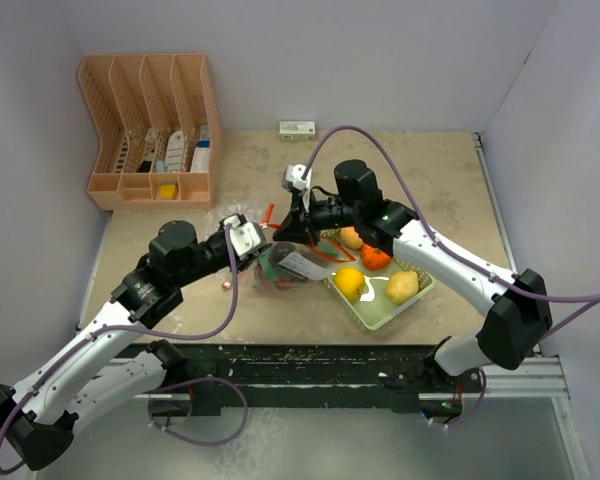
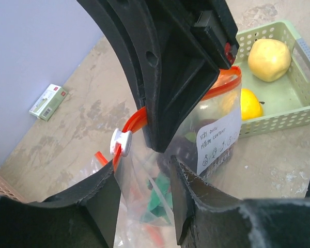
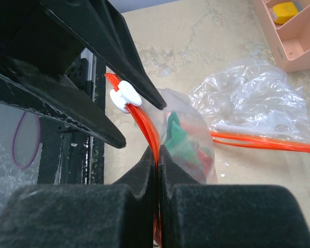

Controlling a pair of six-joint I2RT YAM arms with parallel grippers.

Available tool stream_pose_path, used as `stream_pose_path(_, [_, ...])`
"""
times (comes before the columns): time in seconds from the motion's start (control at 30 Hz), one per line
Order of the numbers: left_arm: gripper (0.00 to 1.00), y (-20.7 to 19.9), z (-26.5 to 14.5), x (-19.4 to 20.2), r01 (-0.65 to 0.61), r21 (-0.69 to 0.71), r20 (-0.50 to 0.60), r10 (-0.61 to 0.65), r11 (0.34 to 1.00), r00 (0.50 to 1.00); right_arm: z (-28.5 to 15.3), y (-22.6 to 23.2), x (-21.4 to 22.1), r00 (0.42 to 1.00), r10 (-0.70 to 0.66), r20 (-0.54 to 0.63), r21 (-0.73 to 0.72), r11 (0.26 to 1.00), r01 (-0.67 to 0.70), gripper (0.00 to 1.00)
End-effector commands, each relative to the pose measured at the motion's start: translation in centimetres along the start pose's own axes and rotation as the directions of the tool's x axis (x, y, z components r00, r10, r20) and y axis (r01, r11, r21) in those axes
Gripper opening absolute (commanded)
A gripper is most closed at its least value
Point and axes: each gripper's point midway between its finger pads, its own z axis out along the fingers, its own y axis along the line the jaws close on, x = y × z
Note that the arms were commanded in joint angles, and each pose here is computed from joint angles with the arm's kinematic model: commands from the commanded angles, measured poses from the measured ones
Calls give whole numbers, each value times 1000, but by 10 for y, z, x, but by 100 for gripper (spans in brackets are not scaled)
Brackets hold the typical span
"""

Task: Place the food in the zip-top bag and seal the zipper
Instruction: Adjust the zipper food storage bag at the center of the board.

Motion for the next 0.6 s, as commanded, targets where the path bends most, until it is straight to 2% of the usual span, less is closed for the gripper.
stream_pose_path(0.0, [45,4,8,-16,-21,-14,89,22,1000,996,-14,15,-40,992,-97,82,-31,994,100,0])
stream_pose_path(0.07, [40,6,11,-12,-23,-19,82,25,1000,996,-15,20,-38,992,-100,76,-55,993,104,0])
stream_pose_path(0.17, [18,9,15,-12,-24,-35,88,27,999,996,-16,22,-38,991,-107,79,-64,992,112,0])
stream_pose_path(0.3, [0,13,14,-16,-33,-64,116,41,997,992,-16,23,-35,992,-106,72,-69,991,111,0])
stream_pose_path(0.5, [0,12,10,-16,-45,-66,124,53,997,991,-17,20,-34,991,-110,70,-42,993,113,0])
stream_pose_path(0.57, [0,12,9,-14,-42,-70,113,50,997,992,-21,15,-34,989,-134,59,-2,991,135,19])
